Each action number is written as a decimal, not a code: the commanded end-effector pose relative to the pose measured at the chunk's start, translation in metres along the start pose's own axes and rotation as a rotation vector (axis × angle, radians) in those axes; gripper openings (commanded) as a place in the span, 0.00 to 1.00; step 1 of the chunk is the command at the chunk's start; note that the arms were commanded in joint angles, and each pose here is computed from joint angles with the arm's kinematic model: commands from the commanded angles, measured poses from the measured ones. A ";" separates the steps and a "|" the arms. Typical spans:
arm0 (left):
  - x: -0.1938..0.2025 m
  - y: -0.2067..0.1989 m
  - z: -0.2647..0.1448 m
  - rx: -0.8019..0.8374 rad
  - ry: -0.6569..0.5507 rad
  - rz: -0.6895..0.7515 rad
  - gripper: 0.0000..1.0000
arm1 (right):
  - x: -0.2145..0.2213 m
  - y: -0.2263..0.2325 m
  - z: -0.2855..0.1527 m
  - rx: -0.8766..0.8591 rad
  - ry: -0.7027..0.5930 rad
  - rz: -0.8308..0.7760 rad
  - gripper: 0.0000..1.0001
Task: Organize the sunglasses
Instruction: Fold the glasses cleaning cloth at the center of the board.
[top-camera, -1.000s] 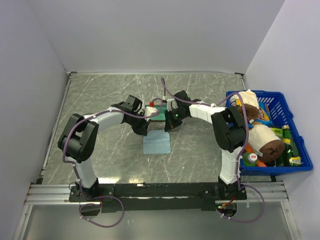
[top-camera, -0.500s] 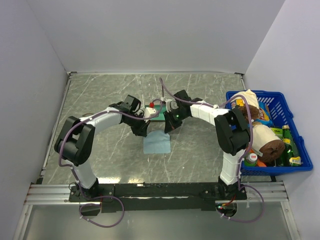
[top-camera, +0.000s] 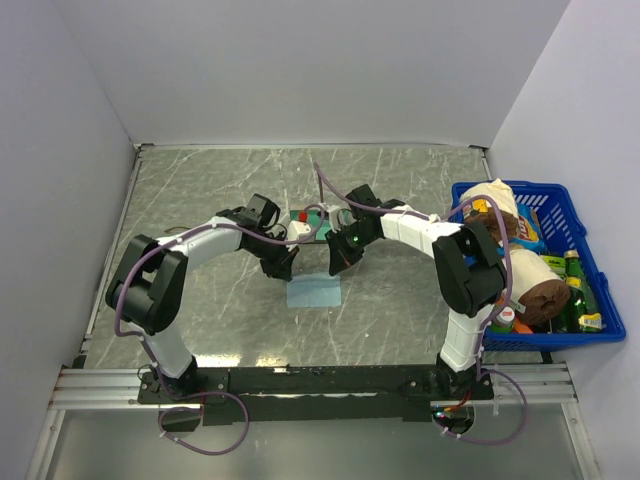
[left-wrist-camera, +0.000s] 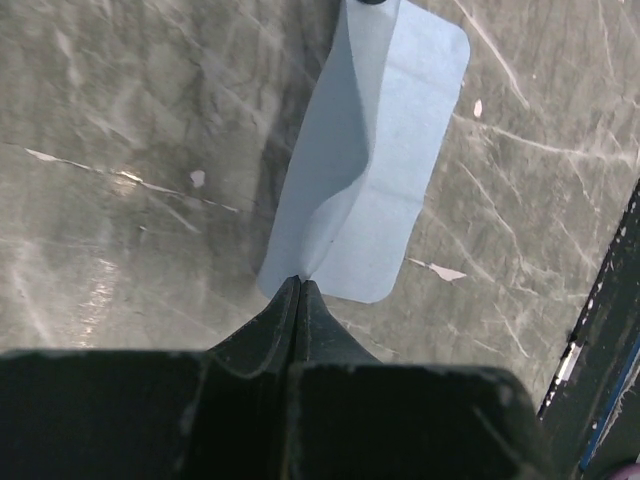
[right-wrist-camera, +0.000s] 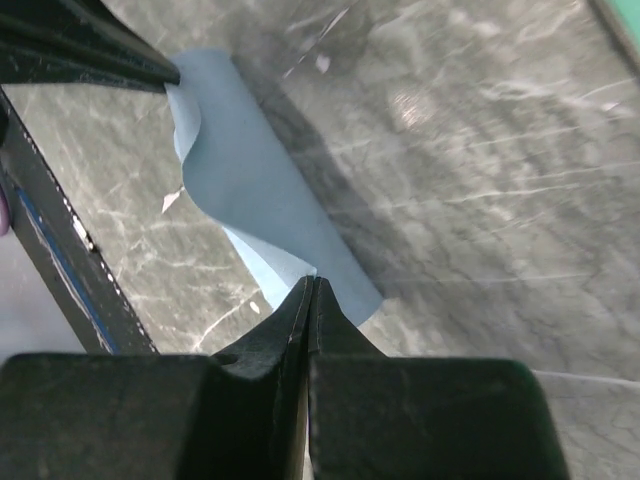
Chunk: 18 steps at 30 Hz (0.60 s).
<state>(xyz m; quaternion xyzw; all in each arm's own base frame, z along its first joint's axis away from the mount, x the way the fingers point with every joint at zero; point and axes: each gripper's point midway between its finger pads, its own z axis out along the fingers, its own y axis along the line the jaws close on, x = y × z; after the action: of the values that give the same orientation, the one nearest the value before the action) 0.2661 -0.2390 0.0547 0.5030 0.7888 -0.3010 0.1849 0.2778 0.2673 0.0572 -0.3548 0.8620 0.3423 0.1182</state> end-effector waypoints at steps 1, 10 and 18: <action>-0.007 -0.012 -0.010 0.030 -0.037 0.048 0.01 | 0.005 0.018 -0.008 -0.032 0.001 -0.053 0.00; -0.002 -0.023 -0.009 0.070 -0.030 0.045 0.01 | 0.010 0.021 -0.006 -0.038 0.015 -0.068 0.00; 0.002 -0.027 -0.003 0.089 -0.016 0.037 0.02 | 0.014 0.024 -0.002 -0.041 0.031 -0.076 0.00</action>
<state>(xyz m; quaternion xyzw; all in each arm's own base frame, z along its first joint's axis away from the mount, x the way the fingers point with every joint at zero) 0.2469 -0.2370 0.0529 0.5073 0.7845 -0.3184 0.1608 0.2565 0.2686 0.0533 -0.3778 0.8532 0.3459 0.0980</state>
